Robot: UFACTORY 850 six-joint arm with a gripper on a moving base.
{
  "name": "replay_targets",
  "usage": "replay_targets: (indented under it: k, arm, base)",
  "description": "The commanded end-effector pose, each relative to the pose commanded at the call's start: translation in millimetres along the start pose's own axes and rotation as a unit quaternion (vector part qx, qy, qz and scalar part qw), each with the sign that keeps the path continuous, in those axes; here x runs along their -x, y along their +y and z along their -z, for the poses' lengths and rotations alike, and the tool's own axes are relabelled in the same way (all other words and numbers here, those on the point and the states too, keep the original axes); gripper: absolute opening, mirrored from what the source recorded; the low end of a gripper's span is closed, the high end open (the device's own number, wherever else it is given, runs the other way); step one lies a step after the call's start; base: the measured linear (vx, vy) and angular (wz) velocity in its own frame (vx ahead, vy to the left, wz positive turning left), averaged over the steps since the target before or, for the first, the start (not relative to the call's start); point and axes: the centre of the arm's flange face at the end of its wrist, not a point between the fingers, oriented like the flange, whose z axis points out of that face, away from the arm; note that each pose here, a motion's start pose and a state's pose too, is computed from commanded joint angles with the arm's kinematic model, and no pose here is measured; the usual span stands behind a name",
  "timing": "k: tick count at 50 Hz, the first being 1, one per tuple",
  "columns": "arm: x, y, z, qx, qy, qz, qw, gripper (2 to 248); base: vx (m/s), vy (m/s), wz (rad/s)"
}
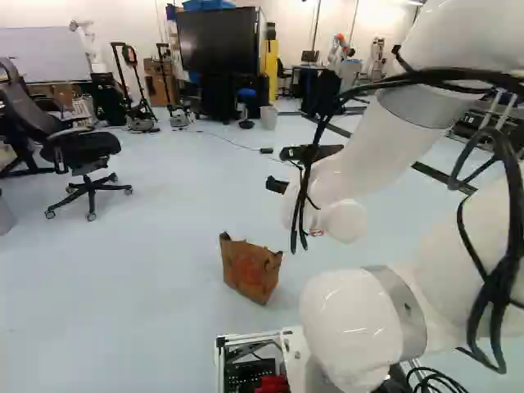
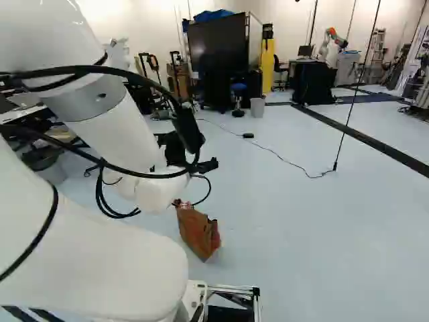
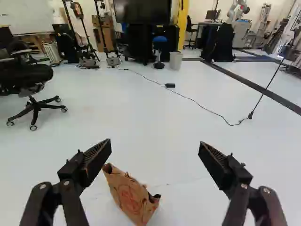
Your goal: Pick up the grocery bag from the ground
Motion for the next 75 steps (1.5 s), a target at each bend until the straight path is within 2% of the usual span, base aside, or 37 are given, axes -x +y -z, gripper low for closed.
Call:
replay_targets:
  k: [12,34,58,75]
  arm:
    - [-1.5,0.0,-10.6,0.000,-0.009,0.000,1.0000,247]
    - [3.8,0.0,-62.5,0.000,-0.084,0.000,0.9964,247]
    - [18.3,0.0,-121.6,0.000,-0.169,0.000,0.9857,247]
    - [30.3,-1.4,-163.9,-0.010,-0.211,0.009,0.9774,247]
  base:
    - [0.000,0.000,0.000]
    - [0.000,0.000,0.000]
    - [0.000,0.000,0.000]
    - [0.000,0.000,0.000]
